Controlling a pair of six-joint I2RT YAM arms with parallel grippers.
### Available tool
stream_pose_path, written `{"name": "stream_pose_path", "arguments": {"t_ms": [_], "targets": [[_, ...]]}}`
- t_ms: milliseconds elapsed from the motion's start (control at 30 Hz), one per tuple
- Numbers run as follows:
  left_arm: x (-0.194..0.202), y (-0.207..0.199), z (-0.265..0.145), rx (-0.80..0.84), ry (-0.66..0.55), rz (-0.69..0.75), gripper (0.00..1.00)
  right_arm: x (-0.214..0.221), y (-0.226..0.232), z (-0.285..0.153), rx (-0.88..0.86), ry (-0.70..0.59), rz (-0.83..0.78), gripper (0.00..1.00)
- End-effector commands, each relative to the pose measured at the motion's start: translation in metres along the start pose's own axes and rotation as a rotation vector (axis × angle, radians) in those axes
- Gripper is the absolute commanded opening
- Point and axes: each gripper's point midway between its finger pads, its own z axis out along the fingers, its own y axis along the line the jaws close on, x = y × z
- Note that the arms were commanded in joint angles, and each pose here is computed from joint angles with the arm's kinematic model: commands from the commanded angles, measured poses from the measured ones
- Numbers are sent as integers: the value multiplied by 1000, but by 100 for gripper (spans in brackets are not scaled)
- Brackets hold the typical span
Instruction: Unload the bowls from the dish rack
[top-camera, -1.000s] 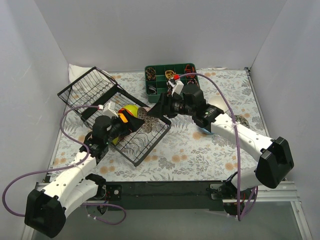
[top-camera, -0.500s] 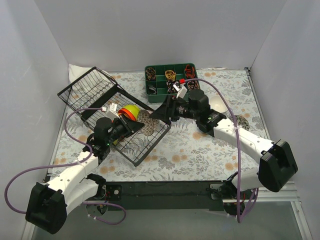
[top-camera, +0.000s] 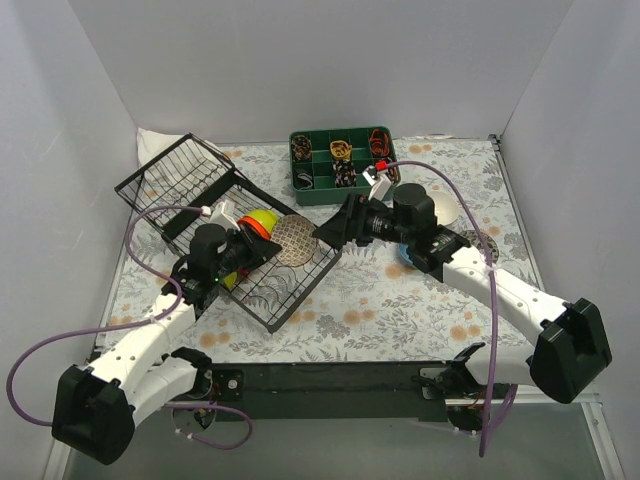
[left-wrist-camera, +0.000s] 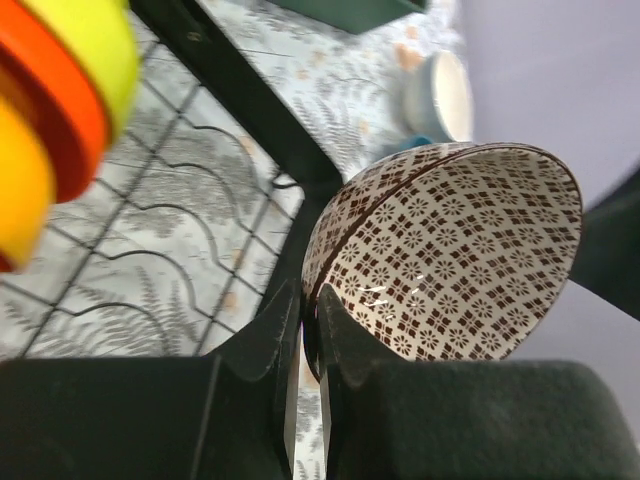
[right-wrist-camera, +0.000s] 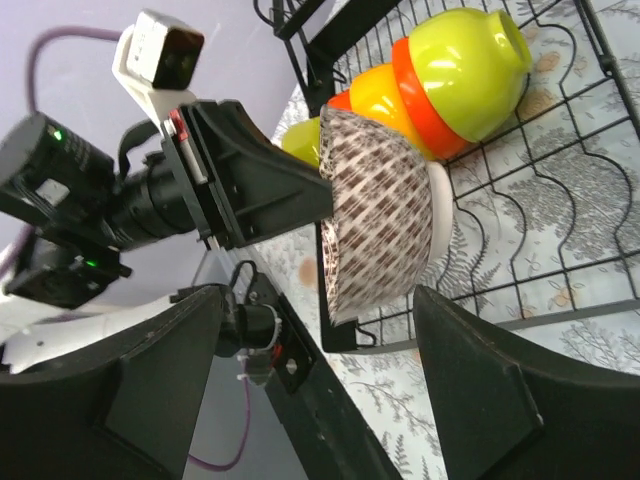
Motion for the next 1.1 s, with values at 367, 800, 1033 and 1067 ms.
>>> {"name": "stream_pose_path", "arguments": {"t_ms": [367,800,1033,1067], "targets": [[-24,0,4,-360,35,191,0,-18,-32,-26,511,37,-305,88],[-14,-18,8,-410,73,272,0,-3,-57,-6,687,158,-400,55],[-3,-25,12,-396,101,279,0,7,-67,12,700,207,-406,44],[-1,-25,13,-395,108,281,0,8,-68,15,695,210,-405,43]]}}
